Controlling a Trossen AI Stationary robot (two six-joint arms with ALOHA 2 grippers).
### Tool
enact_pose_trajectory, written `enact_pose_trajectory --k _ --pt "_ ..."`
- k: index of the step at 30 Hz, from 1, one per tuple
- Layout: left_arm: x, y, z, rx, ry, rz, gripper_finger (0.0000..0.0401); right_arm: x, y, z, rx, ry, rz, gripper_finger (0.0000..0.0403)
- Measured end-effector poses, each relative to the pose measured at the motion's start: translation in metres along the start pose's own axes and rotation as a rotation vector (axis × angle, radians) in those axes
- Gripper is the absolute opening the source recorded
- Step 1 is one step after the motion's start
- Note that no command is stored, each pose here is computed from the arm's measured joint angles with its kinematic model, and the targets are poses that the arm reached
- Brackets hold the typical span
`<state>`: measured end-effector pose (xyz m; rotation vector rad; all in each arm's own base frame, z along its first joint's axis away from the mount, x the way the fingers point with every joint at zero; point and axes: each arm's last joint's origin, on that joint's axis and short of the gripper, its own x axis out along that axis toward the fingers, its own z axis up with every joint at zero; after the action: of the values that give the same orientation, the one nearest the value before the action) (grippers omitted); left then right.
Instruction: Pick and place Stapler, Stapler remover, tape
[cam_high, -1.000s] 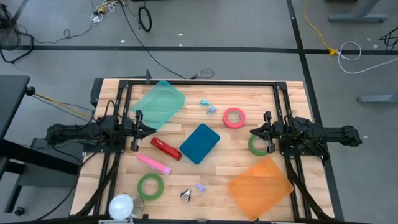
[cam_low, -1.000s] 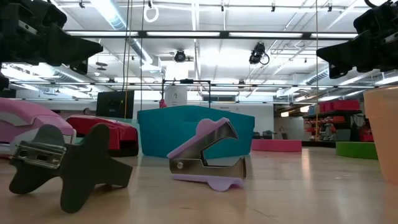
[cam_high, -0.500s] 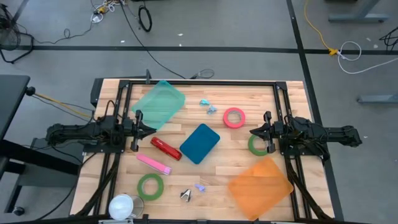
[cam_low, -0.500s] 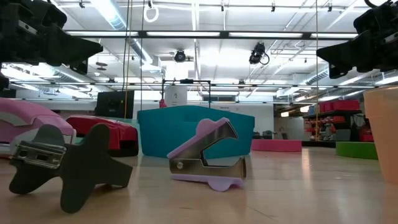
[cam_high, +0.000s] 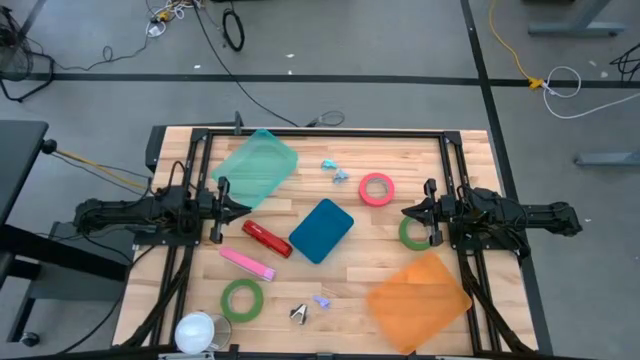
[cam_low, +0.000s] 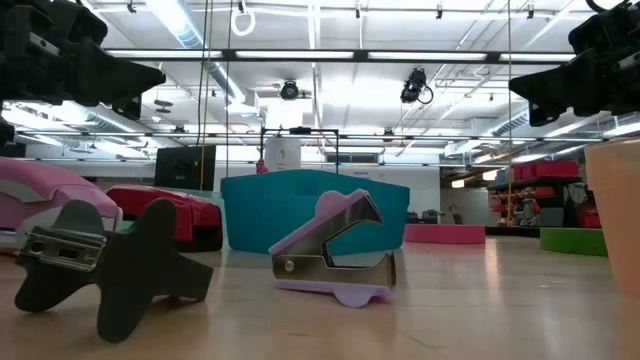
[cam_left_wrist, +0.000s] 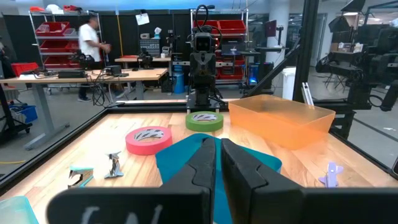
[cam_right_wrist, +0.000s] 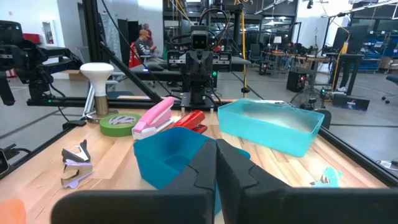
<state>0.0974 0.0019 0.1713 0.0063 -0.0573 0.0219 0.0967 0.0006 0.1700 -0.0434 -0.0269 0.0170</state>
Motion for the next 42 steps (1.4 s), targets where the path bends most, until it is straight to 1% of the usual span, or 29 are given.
enact_pose_trajectory --k 29,33,39,42 --pt "0.000 0.000 0.000 0.000 0.000 0.000 0.0030 0.000 0.000 0.002 0.009 -0.016 -0.001 0.0011" --pt "0.000 0.000 0.000 0.000 0.000 -0.001 0.0030 -0.001 -0.001 0.006 0.008 -0.047 -0.015 0.0011" --pt "0.000 0.000 0.000 0.000 0.000 0.000 0.0030 -0.004 -0.003 0.021 0.005 -0.086 -0.094 0.0011" --pt "0.000 0.000 0.000 0.000 0.000 0.000 0.0030 -0.006 -0.004 0.029 0.005 -0.109 -0.097 0.0011"
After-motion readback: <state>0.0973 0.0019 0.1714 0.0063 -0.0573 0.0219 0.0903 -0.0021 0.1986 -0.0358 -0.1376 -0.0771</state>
